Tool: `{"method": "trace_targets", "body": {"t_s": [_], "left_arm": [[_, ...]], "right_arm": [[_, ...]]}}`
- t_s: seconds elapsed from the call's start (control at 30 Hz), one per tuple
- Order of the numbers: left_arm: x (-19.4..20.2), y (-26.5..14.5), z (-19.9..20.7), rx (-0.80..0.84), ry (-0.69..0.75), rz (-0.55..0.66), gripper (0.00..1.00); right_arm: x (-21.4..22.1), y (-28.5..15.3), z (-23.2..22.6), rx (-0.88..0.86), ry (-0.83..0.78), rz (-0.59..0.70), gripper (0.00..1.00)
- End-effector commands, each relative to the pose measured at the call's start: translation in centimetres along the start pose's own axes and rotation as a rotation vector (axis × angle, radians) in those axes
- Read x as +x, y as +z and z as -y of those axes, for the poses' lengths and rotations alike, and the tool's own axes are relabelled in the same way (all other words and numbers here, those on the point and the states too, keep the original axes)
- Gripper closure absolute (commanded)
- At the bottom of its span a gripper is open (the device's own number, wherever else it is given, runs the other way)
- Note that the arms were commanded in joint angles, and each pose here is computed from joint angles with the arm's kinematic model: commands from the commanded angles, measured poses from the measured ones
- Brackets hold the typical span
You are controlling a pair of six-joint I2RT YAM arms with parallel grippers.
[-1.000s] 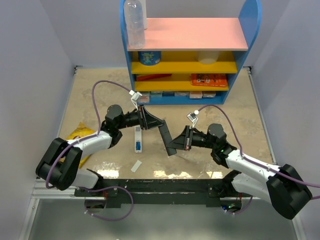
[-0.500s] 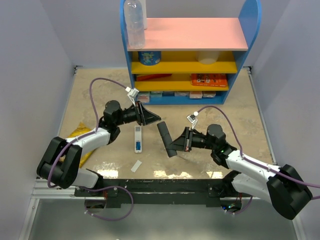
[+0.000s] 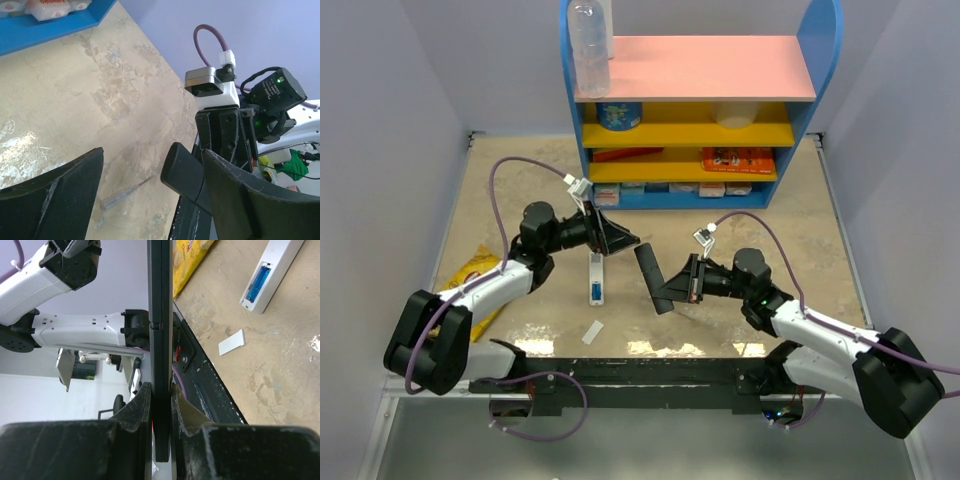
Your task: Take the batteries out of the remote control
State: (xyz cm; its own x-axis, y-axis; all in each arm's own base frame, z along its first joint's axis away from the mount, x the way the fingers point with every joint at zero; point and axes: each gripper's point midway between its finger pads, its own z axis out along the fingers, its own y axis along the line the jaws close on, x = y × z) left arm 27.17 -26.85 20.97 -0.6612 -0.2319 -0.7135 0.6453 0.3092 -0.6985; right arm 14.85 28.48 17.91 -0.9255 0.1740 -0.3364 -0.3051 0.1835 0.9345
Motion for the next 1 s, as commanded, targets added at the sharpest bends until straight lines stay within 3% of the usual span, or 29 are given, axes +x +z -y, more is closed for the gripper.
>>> {"method": "trace_targets", "body": {"t_s": [0.0,0.33,0.73,0.97], "left_arm": [[0.9,0.0,1.1,0.029,0.056,-0.004,0.16],[4.4,0.4,0.8,0.038,0.024,-0.051,0.18],[5.0,0.7,0.8,0.059,0.029,-0.049,0.16],[4.7,1.3,-0.9,-0.015,0.033,-0.045,0.17]], "right_arm": [[-0.8,0.4,-1.5,-0.038,-0.044,0.008,1.00],[-1.4,0.5,-2.5,-0.079,-0.039,0.030,1.00],[-1.3,0.6,-2.3,-0.074,-0.038,0.029,1.00],[-1.1,0.4,-2.4,-0.083,-0.038,0.019,1.00]]}}
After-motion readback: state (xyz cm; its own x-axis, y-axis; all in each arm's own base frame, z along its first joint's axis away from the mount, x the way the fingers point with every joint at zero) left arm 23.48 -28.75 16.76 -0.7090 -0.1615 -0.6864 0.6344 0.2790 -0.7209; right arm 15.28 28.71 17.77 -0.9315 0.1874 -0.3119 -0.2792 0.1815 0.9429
